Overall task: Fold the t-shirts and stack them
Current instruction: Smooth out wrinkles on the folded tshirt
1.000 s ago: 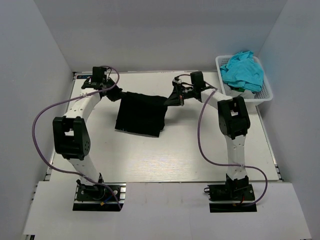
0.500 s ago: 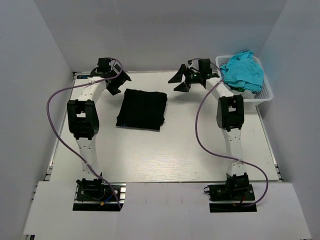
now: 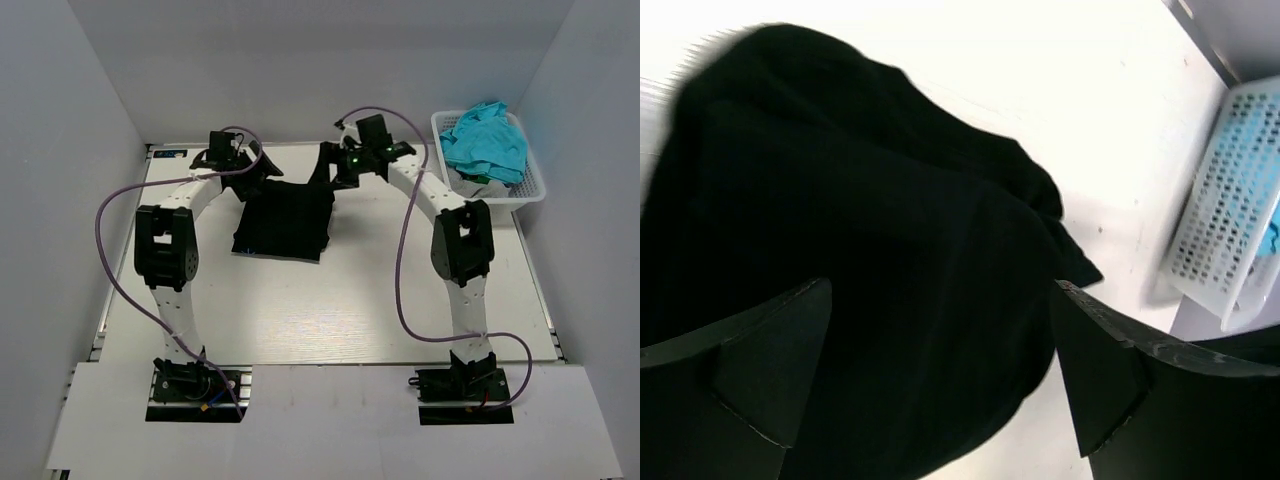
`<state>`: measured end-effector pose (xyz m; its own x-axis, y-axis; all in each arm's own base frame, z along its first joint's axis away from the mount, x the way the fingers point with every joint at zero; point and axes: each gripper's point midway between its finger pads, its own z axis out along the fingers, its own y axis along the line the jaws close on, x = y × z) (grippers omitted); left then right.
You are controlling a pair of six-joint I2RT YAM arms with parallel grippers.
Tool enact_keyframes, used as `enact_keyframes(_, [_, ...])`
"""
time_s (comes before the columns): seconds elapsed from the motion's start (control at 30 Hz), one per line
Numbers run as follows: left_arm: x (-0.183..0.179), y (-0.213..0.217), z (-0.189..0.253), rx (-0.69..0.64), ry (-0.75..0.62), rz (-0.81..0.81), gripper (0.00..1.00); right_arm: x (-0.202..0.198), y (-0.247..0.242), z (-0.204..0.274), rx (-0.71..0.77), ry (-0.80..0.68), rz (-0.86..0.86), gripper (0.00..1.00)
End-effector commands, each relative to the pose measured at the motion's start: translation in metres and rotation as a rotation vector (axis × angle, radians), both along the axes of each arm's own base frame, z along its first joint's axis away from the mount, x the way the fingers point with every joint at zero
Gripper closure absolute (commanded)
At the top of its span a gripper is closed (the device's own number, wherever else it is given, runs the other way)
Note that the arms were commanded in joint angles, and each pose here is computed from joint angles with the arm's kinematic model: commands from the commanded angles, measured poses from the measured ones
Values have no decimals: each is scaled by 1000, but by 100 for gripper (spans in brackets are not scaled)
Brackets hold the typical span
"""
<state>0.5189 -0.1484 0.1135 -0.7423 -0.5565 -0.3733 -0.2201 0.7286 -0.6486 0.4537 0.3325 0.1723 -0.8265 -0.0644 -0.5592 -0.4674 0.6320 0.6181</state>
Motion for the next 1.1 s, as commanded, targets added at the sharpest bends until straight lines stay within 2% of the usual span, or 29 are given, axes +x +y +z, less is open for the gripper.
enact_keyframes(0.0, [0, -14, 12, -13, -52, -48, 0, -8, 29, -13, 118, 10, 109, 10])
enact_keyframes(0.03, [-1, -12, 7, -2, -43, -38, 0, -13, 36, -15, 169, 73, 121, 10])
enact_keyframes(0.2, [9, -3, -20, 42, -28, 17, 0, 17, 49, -20, 256, 74, 76, 10])
enact_keyframes(0.33, [19, 4, -53, 59, 23, 47, 0, 47, 43, -61, 255, 113, -47, 10])
enact_keyframes(0.43, [18, 19, -83, 92, 97, 84, 0, 72, 16, -101, 269, 204, -188, 10])
enact_keyframes(0.47, [18, 20, -83, 93, 97, 84, 0, 66, 10, -116, 258, 255, -210, 10])
enact_keyframes(0.53, [9, 23, -98, 109, 140, 90, 0, 77, -5, -129, 249, 258, -298, 10])
enact_keyframes(0.57, [6, 25, -102, 126, 146, 90, 0, 72, -18, -147, 251, 318, -335, 10])
enact_keyframes(0.7, [6, 30, -102, 152, 148, 99, 0, 67, -18, -158, 273, 364, -299, 10])
enact_keyframes(0.8, [7, 30, -95, 153, 159, 98, 0, 71, -13, -138, 299, 307, -223, 10])
enact_keyframes(0.83, [7, 32, -89, 161, 153, 105, 0, 81, -10, -121, 302, 230, -188, 10])
enact_keyframes(0.87, [16, 32, -67, 164, 94, 108, 0, 77, -11, -121, 263, 257, -190, 10])
enact_keyframes(0.9, [19, 32, -55, 159, 65, 110, 0, 92, -10, -92, 266, 181, -187, 10])
enact_keyframes(0.97, [23, 34, -28, 175, 9, 102, 0, 93, -15, -71, 210, 103, -169, 10])
enact_keyframes(1.0, [28, 35, 4, 182, -50, 102, 0, 94, -17, -49, 194, 61, -179, 10])
enact_keyframes(1.07, [26, 47, 31, 275, -97, 127, 0, 94, -26, -13, 156, -62, -175, 10])
